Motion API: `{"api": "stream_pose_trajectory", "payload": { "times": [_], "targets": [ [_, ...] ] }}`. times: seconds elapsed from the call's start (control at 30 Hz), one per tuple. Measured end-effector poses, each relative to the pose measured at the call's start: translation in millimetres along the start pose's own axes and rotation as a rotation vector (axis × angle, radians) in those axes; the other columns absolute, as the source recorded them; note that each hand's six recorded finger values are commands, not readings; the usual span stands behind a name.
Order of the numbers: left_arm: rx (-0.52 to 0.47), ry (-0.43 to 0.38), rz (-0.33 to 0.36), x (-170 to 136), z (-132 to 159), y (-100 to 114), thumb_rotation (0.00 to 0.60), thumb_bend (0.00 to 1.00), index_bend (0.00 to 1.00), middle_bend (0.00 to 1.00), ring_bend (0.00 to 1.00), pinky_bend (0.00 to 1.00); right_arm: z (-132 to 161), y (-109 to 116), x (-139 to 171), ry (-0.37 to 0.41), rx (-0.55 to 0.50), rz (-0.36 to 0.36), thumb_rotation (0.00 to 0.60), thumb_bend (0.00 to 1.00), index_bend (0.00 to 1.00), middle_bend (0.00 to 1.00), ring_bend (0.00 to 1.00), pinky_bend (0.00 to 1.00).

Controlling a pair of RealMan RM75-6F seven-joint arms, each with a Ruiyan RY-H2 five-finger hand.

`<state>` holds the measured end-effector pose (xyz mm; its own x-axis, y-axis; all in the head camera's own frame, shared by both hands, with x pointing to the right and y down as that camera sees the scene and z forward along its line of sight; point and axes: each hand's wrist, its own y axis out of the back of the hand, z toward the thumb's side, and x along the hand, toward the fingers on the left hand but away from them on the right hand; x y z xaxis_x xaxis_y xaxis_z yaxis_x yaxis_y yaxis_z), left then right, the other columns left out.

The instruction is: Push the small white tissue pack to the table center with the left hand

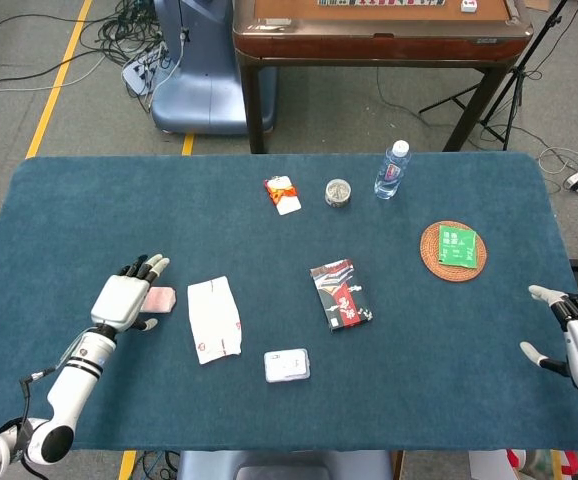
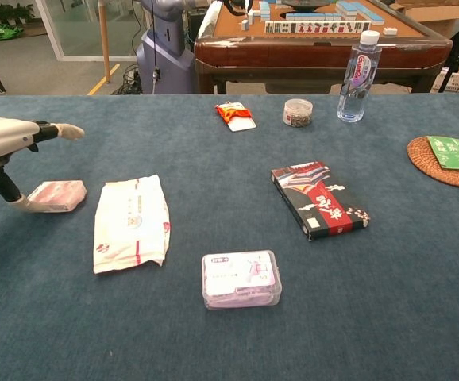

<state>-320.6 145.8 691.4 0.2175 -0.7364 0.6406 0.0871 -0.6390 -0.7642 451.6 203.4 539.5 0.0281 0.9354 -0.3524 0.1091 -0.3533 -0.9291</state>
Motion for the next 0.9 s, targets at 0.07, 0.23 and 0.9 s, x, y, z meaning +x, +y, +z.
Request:
{"api": "stream_pose_trajectory", "payload": {
  "times": [0.07, 0.23, 0.9],
  "targets": [
    [0.006, -0.001, -0.007, 4.1, 3.2, -1.8, 0.600, 0.04, 0.03, 0.00, 0.00, 0.18, 0.3, -0.9, 0.0, 0.002, 0.000, 0.003, 0.600, 0.06, 0.24, 0.31, 0.26, 0.27],
    [0.014, 0.007, -0.017, 13.7, 7.5, -2.9, 0.600, 0.04, 0.03, 0.00, 0.00, 0.18, 0.5, -1.1, 0.0, 0.002, -0.002, 0.005, 0.600, 0.06, 0.24, 0.31, 0.26, 0.27],
    [0.026, 0.089, 0.002, 43.6, -1.9, -3.4, 0.600, 0.04, 0.03, 0.00, 0.00, 0.18, 0.3, -0.7, 0.9, 0.005, -0.007, 0.006, 0.600, 0.06, 0.24, 0.31, 0.26, 0.27]
  ]
}}
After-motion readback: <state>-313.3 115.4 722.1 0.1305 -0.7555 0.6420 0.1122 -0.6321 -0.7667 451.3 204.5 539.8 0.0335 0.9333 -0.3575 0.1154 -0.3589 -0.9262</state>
